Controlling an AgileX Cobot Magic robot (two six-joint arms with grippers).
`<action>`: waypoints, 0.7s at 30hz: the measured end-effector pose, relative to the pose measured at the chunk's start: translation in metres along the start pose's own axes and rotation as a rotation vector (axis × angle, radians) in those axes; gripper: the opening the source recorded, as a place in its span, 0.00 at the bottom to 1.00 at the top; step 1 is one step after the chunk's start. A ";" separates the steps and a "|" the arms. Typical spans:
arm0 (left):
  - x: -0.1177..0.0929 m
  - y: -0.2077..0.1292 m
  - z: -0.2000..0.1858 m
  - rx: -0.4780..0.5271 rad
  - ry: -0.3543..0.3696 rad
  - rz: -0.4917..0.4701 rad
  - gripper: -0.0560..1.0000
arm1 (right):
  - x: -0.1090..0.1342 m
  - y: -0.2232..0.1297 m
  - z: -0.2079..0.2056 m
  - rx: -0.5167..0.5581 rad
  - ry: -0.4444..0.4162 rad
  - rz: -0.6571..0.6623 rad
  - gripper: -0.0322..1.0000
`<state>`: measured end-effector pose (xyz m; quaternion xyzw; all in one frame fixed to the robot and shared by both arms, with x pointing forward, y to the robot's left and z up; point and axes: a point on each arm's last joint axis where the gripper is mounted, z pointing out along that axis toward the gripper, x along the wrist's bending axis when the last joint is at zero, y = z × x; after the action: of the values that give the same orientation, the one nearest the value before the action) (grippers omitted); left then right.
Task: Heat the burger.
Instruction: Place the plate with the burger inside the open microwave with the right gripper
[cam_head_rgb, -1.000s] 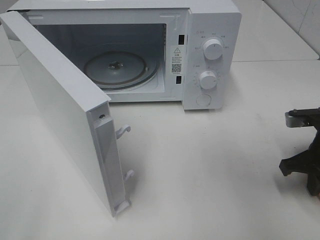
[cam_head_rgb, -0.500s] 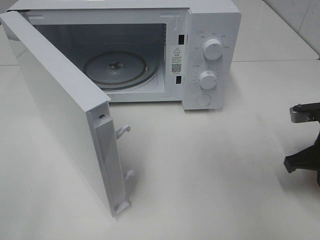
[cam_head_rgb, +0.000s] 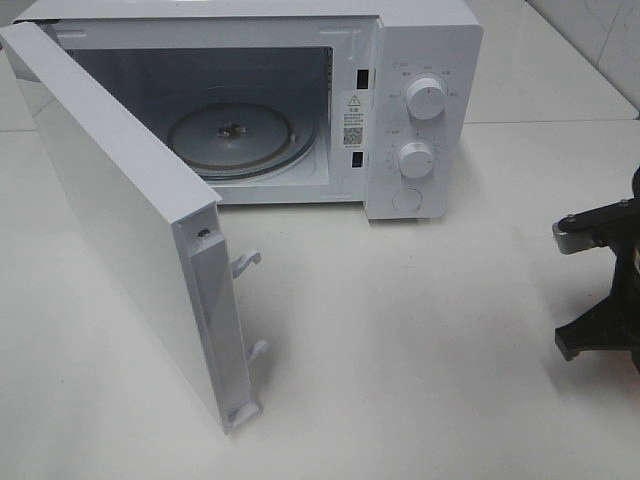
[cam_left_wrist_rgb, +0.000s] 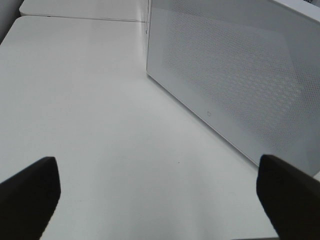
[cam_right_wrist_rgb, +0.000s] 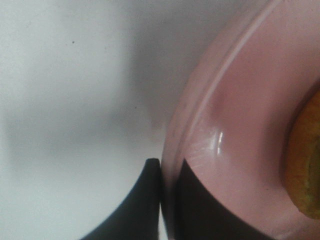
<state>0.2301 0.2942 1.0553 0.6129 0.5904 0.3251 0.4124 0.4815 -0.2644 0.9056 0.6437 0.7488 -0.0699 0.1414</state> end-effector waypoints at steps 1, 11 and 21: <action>0.000 0.000 0.000 0.000 0.000 0.000 0.99 | 0.000 0.000 0.000 0.000 0.000 0.000 0.06; 0.000 0.000 0.000 0.000 0.000 0.000 0.99 | 0.015 -0.004 -0.007 0.006 -0.072 -0.087 0.06; 0.000 0.000 0.000 0.000 0.000 0.000 0.99 | 0.034 -0.009 -0.015 0.010 -0.097 -0.178 0.06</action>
<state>0.2301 0.2942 1.0553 0.6129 0.5904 0.3251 0.4124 0.4664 -0.2297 0.9086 0.5710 0.7951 -0.1170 0.1676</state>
